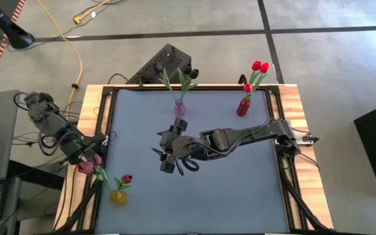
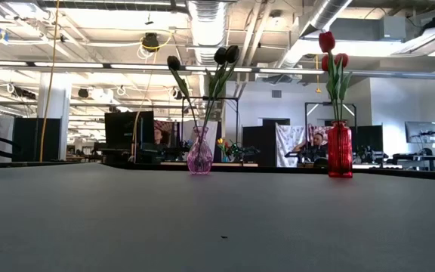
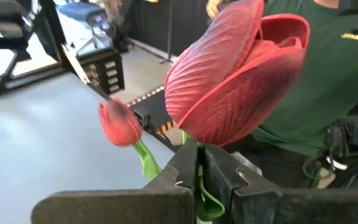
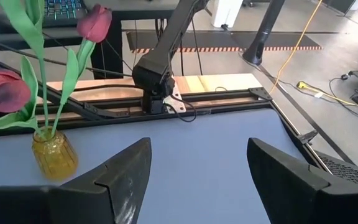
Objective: Sort flowers into vase by color
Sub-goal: Put the dark red flower into the yellow vase, then return to Home Position
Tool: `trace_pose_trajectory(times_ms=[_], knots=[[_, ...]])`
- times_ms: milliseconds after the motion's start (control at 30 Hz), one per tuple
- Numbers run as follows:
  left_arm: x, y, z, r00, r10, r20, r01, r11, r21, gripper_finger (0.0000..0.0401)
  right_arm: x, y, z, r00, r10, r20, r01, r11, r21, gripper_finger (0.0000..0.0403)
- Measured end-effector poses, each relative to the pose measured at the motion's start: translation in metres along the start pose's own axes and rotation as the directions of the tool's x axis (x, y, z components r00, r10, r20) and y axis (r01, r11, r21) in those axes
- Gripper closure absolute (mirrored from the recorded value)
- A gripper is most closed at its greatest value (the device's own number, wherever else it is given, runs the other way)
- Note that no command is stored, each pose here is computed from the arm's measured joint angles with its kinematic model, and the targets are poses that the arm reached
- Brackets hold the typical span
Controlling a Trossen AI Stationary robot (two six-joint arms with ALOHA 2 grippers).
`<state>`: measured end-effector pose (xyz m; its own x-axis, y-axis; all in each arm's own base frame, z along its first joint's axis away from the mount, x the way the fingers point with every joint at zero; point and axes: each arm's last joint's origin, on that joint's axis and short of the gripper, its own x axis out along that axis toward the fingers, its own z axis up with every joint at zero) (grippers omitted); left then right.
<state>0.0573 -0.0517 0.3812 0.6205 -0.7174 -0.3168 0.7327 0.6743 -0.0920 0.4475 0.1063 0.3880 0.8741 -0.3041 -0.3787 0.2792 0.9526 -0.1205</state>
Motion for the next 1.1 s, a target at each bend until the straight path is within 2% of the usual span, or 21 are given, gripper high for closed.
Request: trace_pose_trajectory(times_ms=[200, 433, 867, 1100], knots=[[0.017, 0.002, -0.012, 0.996, -0.051, -0.076, 0.050, 0.999, -0.015, 0.0401, 0.000, 0.000, 0.000, 1.000, 0.000, 0.001, 0.000, 1.000, 0.000, 0.0111], [0.023, 0.003, -0.012, 0.994, -0.057, -0.097, 0.055, 0.998, -0.024, 0.0392, 0.001, -0.002, 0.000, 1.000, -0.006, 0.000, 0.006, 1.000, 0.002, 0.0111], [0.009, 0.000, 0.001, 0.996, -0.057, -0.072, 0.051, 0.995, -0.083, 0.0245, 0.001, -0.003, 0.000, 1.000, -0.006, 0.000, 0.006, 1.000, -0.001, 0.0111], [-0.021, -0.005, 0.008, 0.988, -0.039, -0.149, 0.006, 0.975, -0.222, 0.0220, 0.001, -0.003, 0.000, 1.000, -0.006, 0.000, 0.006, 1.000, -0.001, 0.0111]])
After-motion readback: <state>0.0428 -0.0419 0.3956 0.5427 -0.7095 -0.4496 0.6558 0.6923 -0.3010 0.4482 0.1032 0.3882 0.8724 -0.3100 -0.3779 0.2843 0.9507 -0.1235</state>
